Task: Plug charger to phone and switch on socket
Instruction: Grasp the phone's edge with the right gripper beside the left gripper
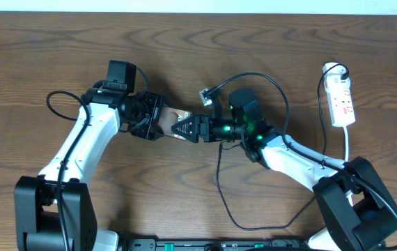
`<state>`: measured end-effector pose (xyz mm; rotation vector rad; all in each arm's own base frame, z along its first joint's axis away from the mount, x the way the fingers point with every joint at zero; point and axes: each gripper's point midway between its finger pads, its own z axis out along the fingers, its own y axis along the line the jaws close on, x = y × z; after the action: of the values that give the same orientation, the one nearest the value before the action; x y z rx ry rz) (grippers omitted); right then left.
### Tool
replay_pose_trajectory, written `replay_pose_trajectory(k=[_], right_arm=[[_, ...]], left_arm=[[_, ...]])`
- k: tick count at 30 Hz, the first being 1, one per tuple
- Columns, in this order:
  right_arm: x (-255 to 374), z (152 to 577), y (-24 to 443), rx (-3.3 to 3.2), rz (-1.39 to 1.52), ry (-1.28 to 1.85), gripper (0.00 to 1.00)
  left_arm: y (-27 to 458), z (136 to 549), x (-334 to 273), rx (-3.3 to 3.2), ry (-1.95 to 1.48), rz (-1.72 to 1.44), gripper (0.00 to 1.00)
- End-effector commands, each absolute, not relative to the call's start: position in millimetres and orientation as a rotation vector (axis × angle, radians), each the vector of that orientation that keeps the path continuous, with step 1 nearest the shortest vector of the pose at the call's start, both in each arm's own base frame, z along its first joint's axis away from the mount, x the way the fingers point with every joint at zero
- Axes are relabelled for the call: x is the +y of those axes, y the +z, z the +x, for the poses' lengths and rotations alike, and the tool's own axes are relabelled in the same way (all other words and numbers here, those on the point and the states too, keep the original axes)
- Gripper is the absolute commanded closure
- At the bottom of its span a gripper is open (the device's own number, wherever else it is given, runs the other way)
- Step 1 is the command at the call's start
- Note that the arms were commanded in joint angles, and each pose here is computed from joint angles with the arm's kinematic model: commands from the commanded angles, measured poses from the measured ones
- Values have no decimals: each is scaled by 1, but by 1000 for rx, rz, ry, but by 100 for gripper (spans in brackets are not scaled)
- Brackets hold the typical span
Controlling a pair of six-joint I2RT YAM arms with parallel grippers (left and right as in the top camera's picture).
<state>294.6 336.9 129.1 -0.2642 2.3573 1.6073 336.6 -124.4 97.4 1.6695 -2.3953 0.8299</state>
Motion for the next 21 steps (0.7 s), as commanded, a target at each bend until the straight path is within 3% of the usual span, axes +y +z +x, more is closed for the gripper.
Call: replay_pose_trajectory(k=[1,6,19,21], right_arm=[[341,295,127,2370,-247,1580,20],[341,295,126,2374,-243,1573,25],[339,301,111,2431,-124,1467,20],[339,302,111,2431,-122,1464,25]], left_arm=[[115,345,-128,-2409,900,1662,93],[115,344,-131,-2411,901,1652,93],[115,339,-145,-2415,891,1619,92],[115,338,-146,-2416,891,1615,93]])
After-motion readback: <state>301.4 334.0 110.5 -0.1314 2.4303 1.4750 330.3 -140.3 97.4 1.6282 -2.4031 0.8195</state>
